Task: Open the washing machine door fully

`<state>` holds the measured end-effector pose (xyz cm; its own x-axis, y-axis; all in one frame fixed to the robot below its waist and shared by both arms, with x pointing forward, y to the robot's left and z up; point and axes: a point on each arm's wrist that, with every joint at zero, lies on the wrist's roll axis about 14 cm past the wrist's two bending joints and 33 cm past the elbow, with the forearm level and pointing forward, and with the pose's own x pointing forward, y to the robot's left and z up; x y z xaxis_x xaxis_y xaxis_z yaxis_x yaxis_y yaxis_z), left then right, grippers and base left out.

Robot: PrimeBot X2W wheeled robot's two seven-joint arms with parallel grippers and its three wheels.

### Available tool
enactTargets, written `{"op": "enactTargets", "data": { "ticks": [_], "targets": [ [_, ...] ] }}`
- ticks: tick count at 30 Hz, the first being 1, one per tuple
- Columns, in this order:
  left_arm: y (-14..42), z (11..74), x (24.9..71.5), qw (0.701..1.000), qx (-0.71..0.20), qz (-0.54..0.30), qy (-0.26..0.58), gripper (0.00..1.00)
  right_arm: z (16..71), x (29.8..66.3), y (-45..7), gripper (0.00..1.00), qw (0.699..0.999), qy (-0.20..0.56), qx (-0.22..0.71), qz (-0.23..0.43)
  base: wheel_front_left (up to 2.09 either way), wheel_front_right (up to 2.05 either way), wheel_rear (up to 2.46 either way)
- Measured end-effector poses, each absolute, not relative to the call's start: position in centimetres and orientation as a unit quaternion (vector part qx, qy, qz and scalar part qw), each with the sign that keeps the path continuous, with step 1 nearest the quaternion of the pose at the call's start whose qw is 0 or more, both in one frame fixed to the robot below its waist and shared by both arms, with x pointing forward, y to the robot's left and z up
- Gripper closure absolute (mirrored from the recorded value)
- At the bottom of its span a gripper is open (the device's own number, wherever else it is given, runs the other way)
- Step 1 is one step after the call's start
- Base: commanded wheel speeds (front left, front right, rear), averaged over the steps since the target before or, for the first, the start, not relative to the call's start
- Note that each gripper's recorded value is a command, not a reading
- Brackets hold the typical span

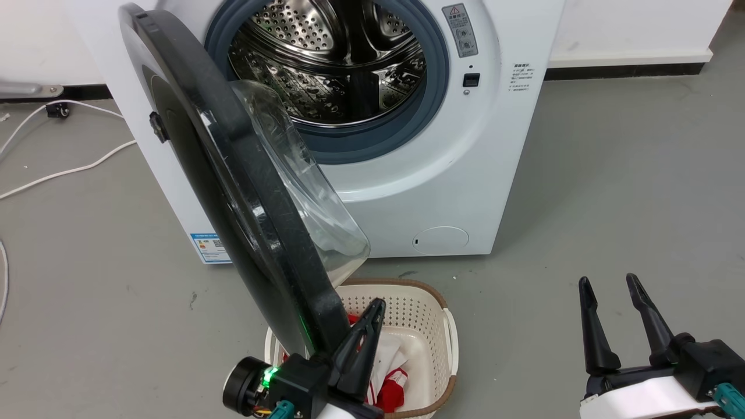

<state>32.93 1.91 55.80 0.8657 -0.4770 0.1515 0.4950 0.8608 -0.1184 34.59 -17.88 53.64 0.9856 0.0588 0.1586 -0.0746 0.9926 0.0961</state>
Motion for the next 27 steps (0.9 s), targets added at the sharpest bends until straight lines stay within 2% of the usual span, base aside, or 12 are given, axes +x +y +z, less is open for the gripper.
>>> {"op": "enactTargets", "data": {
  "ticks": [15, 27],
  "targets": [
    [3.4, 54.7, 34.3, 0.972, -0.087, -0.21, -0.053, 1.0, 53.0, 35.0, -17.6, 0.0, 0.995, -0.067, 0.057, 0.037, 0.0, 0.0, 0.0],
    [8.5, 53.9, 32.0, 0.989, -0.083, -0.111, -0.041, 1.0, 52.7, 35.7, -16.3, 0.0, 0.994, -0.06, 0.064, 0.057, 0.0, 0.0, 0.0]
  ]
}}
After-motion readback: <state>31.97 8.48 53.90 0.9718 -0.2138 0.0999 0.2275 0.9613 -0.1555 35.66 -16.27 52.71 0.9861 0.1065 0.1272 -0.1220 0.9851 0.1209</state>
